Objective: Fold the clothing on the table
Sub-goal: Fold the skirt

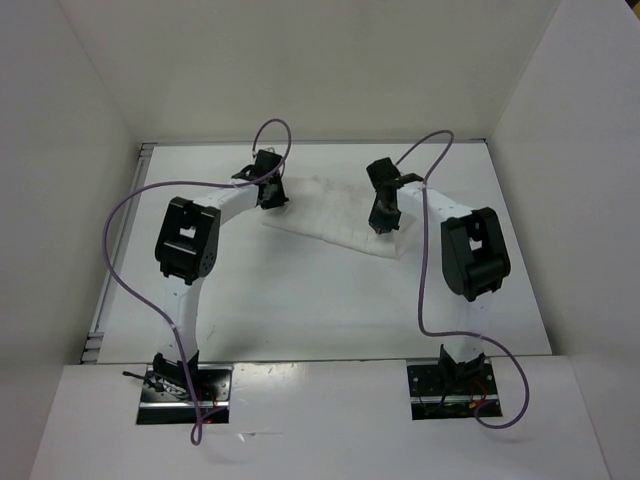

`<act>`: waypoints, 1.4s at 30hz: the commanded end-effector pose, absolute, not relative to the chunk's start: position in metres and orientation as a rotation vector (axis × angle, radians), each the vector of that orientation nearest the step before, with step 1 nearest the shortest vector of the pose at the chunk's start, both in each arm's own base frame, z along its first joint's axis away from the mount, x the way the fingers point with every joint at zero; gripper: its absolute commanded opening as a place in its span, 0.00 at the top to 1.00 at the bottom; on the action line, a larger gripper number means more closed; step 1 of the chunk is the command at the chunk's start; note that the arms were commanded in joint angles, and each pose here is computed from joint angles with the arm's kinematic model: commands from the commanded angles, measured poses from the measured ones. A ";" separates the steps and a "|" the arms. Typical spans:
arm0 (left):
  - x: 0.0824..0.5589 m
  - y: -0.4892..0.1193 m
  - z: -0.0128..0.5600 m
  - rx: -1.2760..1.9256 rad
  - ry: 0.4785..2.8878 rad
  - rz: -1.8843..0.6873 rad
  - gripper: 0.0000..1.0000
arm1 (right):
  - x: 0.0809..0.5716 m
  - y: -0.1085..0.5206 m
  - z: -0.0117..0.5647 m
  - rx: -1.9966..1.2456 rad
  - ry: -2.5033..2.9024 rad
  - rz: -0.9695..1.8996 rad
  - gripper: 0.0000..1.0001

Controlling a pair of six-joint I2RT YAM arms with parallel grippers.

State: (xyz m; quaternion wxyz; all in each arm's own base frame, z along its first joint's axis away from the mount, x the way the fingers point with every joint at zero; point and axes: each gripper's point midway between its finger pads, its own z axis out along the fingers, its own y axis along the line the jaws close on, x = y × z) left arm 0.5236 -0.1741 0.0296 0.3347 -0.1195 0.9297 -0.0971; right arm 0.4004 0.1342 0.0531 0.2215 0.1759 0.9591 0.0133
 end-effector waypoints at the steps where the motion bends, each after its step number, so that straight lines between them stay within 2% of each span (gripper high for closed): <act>1: 0.512 -0.175 0.013 -0.321 2.488 -0.186 1.00 | 0.411 0.138 0.036 0.487 2.678 0.014 0.88; 6: 0.465 -0.158 0.003 -0.383 2.568 -0.074 1.00 | 0.416 0.133 0.026 0.481 2.693 -0.053 0.88; 8: 0.429 -0.152 0.002 -0.412 2.610 -0.058 1.00 | 0.419 0.127 0.032 0.482 2.677 -0.060 0.87; 9: 0.420 -0.150 0.015 -0.456 2.588 -0.080 1.00 | 0.420 0.128 0.036 0.482 2.669 -0.053 0.75; 11: 0.385 -0.143 0.000 -0.488 2.645 -0.061 1.00 | 0.421 0.121 0.053 0.467 2.645 -0.045 0.69; 12: 0.377 -0.140 0.006 -0.488 2.646 -0.061 1.00 | 0.420 0.115 0.055 0.467 2.643 -0.050 0.62; 16: 0.350 -0.132 -0.001 -0.511 2.686 -0.017 1.00 | 0.418 0.110 0.067 0.451 2.649 -0.013 0.56; 20: 0.357 -0.132 0.000 -0.513 2.664 -0.011 1.00 | 0.417 0.113 0.091 0.429 2.612 0.043 0.54; 21: 0.359 -0.130 0.000 -0.491 2.667 0.014 1.00 | 0.421 0.109 0.101 0.402 2.584 0.049 0.51; 22: 0.364 -0.130 0.005 -0.492 2.656 0.019 1.00 | 0.425 0.103 0.111 0.407 2.552 0.043 0.39; 23: 0.374 -0.130 0.013 -0.476 2.634 0.032 1.00 | 0.428 0.096 0.122 0.377 2.521 0.043 0.36; 28: 0.400 -0.124 0.034 -0.478 2.573 0.006 1.00 | 0.434 0.066 0.103 0.379 2.579 0.110 0.27; 33: 0.409 -0.123 0.046 -0.476 2.544 -0.009 1.00 | 0.433 0.071 0.072 0.319 2.648 0.255 0.26; 37: 0.410 -0.120 0.045 -0.486 2.546 -0.016 1.00 | 0.435 0.097 0.066 0.217 2.651 0.522 0.26; 40: 0.407 -0.119 0.042 -0.486 2.555 -0.009 1.00 | 0.438 0.091 0.056 0.244 2.643 0.610 0.26; 42: 0.405 -0.119 0.043 -0.486 2.556 -0.009 1.00 | 0.439 0.088 0.047 0.260 2.644 0.643 0.21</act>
